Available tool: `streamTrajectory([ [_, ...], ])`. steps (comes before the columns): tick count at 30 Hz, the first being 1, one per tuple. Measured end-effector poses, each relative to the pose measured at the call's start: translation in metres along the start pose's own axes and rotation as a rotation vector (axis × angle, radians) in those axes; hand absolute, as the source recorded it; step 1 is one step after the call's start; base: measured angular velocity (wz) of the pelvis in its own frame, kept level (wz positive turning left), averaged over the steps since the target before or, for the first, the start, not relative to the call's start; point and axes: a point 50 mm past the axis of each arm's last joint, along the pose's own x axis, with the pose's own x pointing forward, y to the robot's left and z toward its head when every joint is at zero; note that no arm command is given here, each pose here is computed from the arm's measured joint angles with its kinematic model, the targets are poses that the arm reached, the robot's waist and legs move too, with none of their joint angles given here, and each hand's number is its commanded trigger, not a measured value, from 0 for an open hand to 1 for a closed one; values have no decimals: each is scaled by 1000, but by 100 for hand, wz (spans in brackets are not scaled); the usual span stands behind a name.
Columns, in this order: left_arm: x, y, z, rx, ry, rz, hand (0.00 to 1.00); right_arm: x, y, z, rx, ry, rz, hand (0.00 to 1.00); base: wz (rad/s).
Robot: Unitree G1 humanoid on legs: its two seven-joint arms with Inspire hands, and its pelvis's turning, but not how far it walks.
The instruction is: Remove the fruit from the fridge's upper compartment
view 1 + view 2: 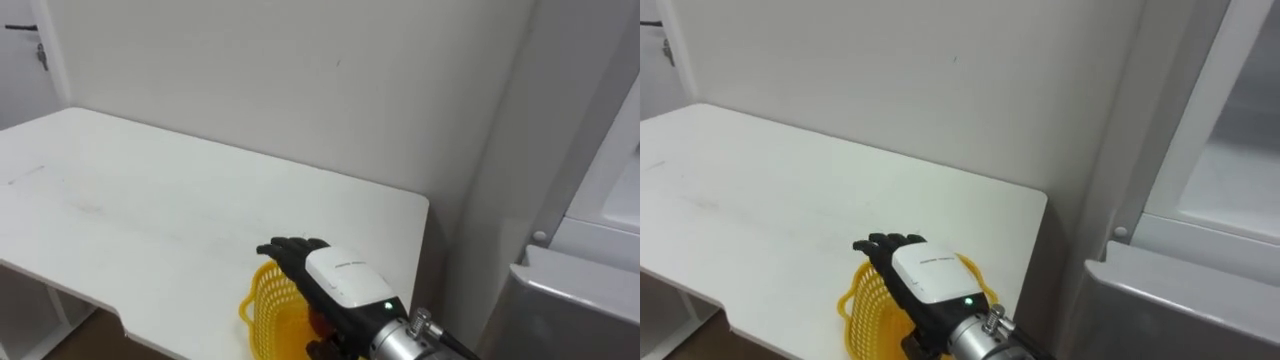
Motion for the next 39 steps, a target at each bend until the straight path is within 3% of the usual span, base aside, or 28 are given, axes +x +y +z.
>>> streamTrajectory([
  [11,0,-2,1,-2,-3,-7,0,0,-2,0,-2,-4,-5,0,2],
  [19,0,-5,3,18,-12,-35,0,-2,-21,17,35,-87,-80,0,-5],
  [31,1,-6,4,32,-9,-28,0,-19,-66,37,190,-210,-297,0,-12],
  [39,2,-16,9,42,-16,-31,0,-46,-91,43,370,-270,-463,0,-11],
])
